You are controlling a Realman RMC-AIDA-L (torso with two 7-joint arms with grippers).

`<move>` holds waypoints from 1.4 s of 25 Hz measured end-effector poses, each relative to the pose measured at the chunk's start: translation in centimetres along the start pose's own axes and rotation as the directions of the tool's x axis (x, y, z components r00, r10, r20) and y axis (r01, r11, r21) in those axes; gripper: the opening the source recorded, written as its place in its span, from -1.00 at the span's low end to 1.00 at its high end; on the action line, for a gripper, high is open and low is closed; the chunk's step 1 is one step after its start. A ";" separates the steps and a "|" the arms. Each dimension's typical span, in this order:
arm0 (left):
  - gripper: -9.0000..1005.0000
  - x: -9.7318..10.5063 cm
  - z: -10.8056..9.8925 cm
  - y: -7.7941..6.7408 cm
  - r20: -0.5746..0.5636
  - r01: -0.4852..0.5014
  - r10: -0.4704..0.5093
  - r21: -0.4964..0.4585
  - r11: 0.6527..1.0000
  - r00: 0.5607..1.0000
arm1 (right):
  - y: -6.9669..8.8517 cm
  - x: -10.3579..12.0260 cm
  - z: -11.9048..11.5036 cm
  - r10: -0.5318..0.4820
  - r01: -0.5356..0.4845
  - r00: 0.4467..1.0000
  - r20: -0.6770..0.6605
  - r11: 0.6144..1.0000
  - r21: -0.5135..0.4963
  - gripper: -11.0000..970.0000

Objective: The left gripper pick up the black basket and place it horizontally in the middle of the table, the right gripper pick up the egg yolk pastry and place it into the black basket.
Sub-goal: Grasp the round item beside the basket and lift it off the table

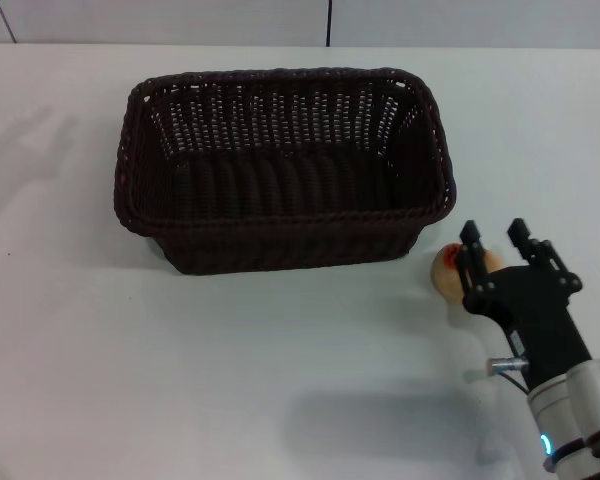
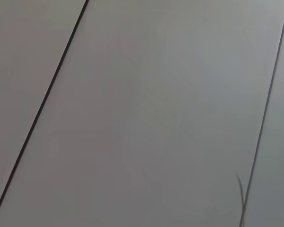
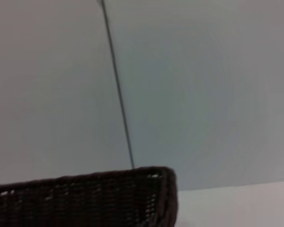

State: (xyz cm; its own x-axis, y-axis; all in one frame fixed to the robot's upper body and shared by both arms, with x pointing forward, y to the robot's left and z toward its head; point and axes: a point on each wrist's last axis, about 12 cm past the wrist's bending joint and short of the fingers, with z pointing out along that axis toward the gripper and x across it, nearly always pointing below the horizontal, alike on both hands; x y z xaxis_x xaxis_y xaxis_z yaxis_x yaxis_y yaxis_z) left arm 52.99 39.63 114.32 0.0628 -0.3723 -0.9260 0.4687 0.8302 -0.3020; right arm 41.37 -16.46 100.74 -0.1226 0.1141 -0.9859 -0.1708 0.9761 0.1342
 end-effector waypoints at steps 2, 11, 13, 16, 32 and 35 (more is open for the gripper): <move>-0.15 0.0 0.0 0.0 0.000 0.000 0.000 0.000 1.000 1.000 | 0.0 0.1 0.1 -0.001 0.001 1.000 -0.006 1.000 -0.006 -0.18; -0.15 -0.2 -0.1 0.0 0.002 -0.007 0.007 0.001 1.000 1.000 | -0.1 0.5 0.3 -0.006 0.005 0.999 -0.045 1.000 -0.010 -0.21; -0.15 -0.2 -0.1 0.0 0.003 -0.008 0.008 0.003 1.000 1.000 | -0.2 0.7 0.3 -0.006 0.006 0.998 -0.058 1.000 -0.007 -0.21; -0.15 -0.2 -0.1 0.0 0.004 -0.009 0.009 0.005 1.000 1.000 | -0.4 1.0 0.3 -0.012 0.012 0.997 -0.079 1.000 -0.008 -0.22; -0.14 -0.3 -0.2 -0.3 0.021 -0.002 0.002 0.019 1.000 1.000 | -0.5 1.8 0.6 -0.022 0.017 0.991 -0.135 0.999 -0.039 -0.26; -0.15 -0.4 -0.3 -0.2 0.027 -0.001 0.001 0.017 1.000 1.000 | -0.6 1.8 0.6 -0.023 0.018 0.991 -0.134 0.999 -0.038 -0.27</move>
State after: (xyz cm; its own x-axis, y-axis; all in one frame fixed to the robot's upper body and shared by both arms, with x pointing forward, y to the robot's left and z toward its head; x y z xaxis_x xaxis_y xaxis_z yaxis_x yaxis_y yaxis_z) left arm 52.60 39.67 114.65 0.0867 -0.3828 -0.9197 0.4832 0.8235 -0.2973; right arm 41.84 -16.71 98.87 -0.2484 0.0658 -0.9664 -0.2100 0.9703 0.1201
